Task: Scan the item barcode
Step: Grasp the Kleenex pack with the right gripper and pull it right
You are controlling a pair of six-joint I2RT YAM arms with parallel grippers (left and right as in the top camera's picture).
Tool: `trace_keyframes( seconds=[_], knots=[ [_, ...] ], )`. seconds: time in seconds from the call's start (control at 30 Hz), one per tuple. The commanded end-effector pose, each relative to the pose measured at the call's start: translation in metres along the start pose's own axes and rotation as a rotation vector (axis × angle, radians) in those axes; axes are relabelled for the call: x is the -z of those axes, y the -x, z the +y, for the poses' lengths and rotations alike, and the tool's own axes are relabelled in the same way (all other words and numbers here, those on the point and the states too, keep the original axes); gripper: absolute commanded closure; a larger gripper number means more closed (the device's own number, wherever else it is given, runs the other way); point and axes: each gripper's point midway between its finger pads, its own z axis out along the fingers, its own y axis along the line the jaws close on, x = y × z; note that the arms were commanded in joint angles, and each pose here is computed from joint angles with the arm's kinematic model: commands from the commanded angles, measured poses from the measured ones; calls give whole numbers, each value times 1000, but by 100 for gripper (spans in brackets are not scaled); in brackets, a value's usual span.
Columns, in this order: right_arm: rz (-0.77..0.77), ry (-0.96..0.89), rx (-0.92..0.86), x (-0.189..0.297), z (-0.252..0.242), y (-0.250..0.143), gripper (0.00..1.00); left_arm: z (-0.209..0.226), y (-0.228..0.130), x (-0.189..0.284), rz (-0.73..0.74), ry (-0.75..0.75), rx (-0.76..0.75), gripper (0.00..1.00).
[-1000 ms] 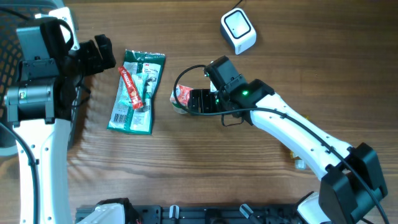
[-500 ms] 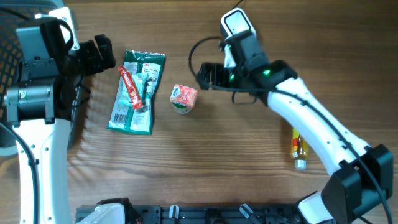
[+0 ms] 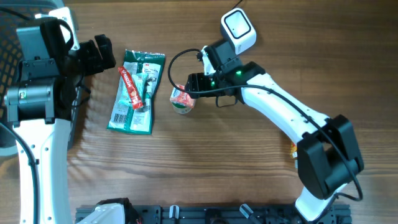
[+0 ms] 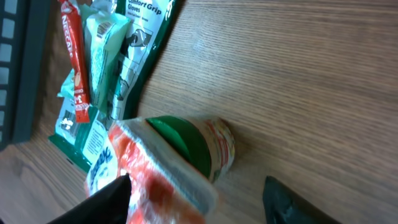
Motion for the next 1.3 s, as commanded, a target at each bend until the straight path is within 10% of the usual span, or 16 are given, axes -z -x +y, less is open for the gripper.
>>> trace_keyframes(
  seconds=[0.0,0.4,0.53,1.27],
  knots=[
    [31,26,-10,-15,3,-4,54,2,4,2,-12,7,-5,0],
    [61,57,-13,-16,8,-11,54,2,4,1,-10,7,-6,0],
    [90,111,-20,-15,17,-16,96,1,3,1,-10,6,-6,0],
    [195,-141,-245,41,-66,-46,96,1,4,1,-10,6,-6,0]
  ],
)
